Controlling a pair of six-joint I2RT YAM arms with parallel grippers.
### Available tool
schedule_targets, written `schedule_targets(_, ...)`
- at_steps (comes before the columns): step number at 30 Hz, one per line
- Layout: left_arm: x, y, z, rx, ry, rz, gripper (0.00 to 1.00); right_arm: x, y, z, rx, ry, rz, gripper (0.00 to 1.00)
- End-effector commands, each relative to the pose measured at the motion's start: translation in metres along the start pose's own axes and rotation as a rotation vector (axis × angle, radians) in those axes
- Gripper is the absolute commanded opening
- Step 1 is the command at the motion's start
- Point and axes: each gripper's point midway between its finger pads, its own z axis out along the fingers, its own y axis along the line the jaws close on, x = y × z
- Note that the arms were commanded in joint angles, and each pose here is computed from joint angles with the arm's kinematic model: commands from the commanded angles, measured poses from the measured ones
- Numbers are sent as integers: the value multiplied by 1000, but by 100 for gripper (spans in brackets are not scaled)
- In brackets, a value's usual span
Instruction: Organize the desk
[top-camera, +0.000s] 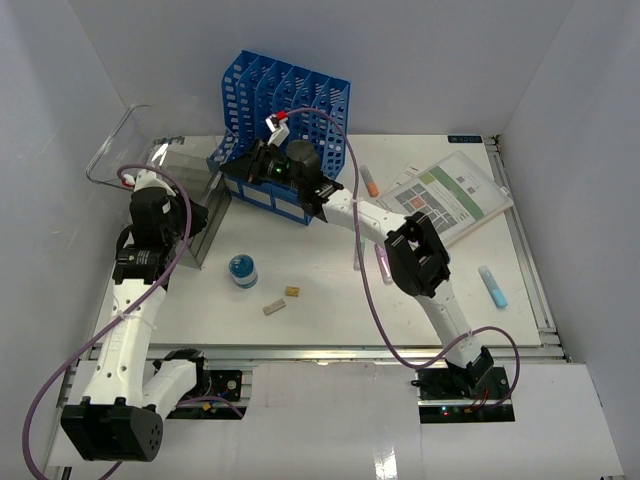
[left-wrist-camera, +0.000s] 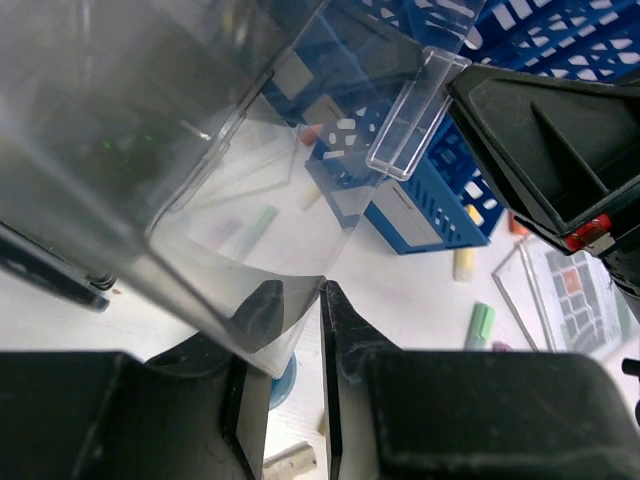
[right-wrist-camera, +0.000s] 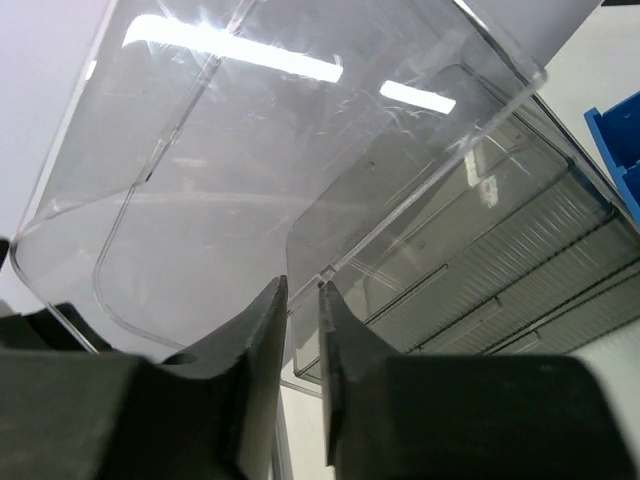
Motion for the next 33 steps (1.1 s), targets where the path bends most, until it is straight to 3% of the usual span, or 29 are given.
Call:
schedule_targets(1,-49,-14,-9,35,-169,-6,32,-26,50,-33,-141,36,-149,33)
schedule_targets(6,-51,-19,-14,59,-174,-13,32,-19,50,-45,-143,72,-177,61)
schedule_targets(11,-56,-26,-22,89,-184,-23,32,-16,60,-61,-221,132,-279,76)
schedule_targets(14,-63,-33,-35,115,-201,-33,34,23,63,-90,-413,370,-432,90)
schedule_targets(18,-70,-39,-50,138,-217,-43,36,50,43,-108,-435,540,-610,94)
schedule_targets(21,-74,-41,-57,145,-231,-49,40,78,10,-130,-300,671,-690,97)
schedule_targets(26,-77,-37,-56,117,-236,-51,42,130,-16,-148,-166,805,-890,90)
schedule_targets(33,-77,-33,-56,94,-245,-59,43,182,-12,-138,-135,803,-948,90)
